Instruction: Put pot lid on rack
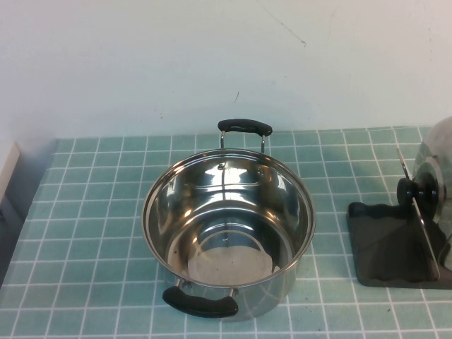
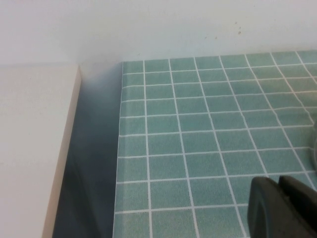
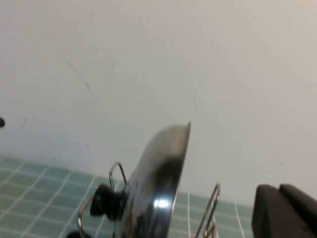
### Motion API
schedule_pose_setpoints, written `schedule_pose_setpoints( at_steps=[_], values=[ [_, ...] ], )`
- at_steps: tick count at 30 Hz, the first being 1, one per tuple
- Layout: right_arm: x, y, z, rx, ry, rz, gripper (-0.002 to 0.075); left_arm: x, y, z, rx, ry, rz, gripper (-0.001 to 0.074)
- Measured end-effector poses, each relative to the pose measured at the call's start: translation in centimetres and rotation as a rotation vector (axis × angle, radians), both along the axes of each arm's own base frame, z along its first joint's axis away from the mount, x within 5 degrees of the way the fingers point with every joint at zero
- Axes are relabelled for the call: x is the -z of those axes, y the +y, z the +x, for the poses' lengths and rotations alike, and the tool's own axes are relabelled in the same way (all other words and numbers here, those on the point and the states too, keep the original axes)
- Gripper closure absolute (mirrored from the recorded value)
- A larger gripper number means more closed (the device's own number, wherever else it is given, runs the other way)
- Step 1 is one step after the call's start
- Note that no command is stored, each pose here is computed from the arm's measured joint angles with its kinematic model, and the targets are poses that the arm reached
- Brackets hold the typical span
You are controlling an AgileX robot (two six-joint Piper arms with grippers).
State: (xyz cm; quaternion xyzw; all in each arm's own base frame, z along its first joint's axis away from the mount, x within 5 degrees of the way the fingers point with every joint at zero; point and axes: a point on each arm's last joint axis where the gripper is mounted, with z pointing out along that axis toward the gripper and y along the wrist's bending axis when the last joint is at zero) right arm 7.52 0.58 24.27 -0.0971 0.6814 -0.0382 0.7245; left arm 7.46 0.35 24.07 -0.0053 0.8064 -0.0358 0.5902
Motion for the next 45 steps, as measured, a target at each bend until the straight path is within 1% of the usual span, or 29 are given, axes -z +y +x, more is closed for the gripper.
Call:
schedule_pose_setpoints(
  at_steps=[2,4,5,7,10,13,17,20,25,30,34,45],
  values=[
    [1.5,-0.1,-0.7,0.020,0.051,-0.018,0.0727,0.0,0.0,0.0,0.000,0.000,0.000,0.0737],
    [3.0,-0.4,-1.5,0.077,0.153,-0.001,0.0727,0.0,0.0,0.0,0.000,0.000,0.000,0.0737],
    [3.4,-0.5,-1.8,0.101,0.184,-0.015,0.0727,0.0,0.0,0.0,0.000,0.000,0.000,0.0737],
    [4.7,-0.8,-2.4,0.159,0.299,-0.002,0.0727,0.0,0.0,0.0,0.000,0.000,0.000,0.0736],
    [6.1,-1.0,-2.6,0.189,0.386,0.025,0.0727,0.1,0.0,0.0,0.000,0.004,-0.003,0.0736],
    [7.2,-1.0,-2.4,0.173,0.375,0.033,0.0727,0.1,0.0,0.0,0.000,0.004,-0.003,0.0737],
    [7.3,-0.7,-2.3,0.127,0.371,0.045,0.0727,0.1,0.0,0.0,0.000,0.004,-0.003,0.0737],
    [7.3,-0.7,-2.3,0.109,0.370,0.020,0.0727,0.1,0.0,0.0,0.000,0.004,-0.003,0.0737],
    [7.3,-0.7,-2.3,0.110,0.374,0.011,0.0727,0.1,0.0,0.0,0.000,0.004,-0.003,0.0736],
    [7.3,-0.7,-2.3,0.121,0.376,0.078,0.0727,0.1,0.0,0.0,0.000,0.004,-0.003,0.0736],
    [7.3,-0.8,-2.3,0.126,0.376,0.041,0.0727,0.1,0.0,0.0,0.000,0.004,-0.003,0.0736],
    [7.4,-0.8,-2.4,0.126,0.385,0.030,0.0727,0.1,0.0,0.0,0.000,0.004,-0.003,0.0737]
  ],
)
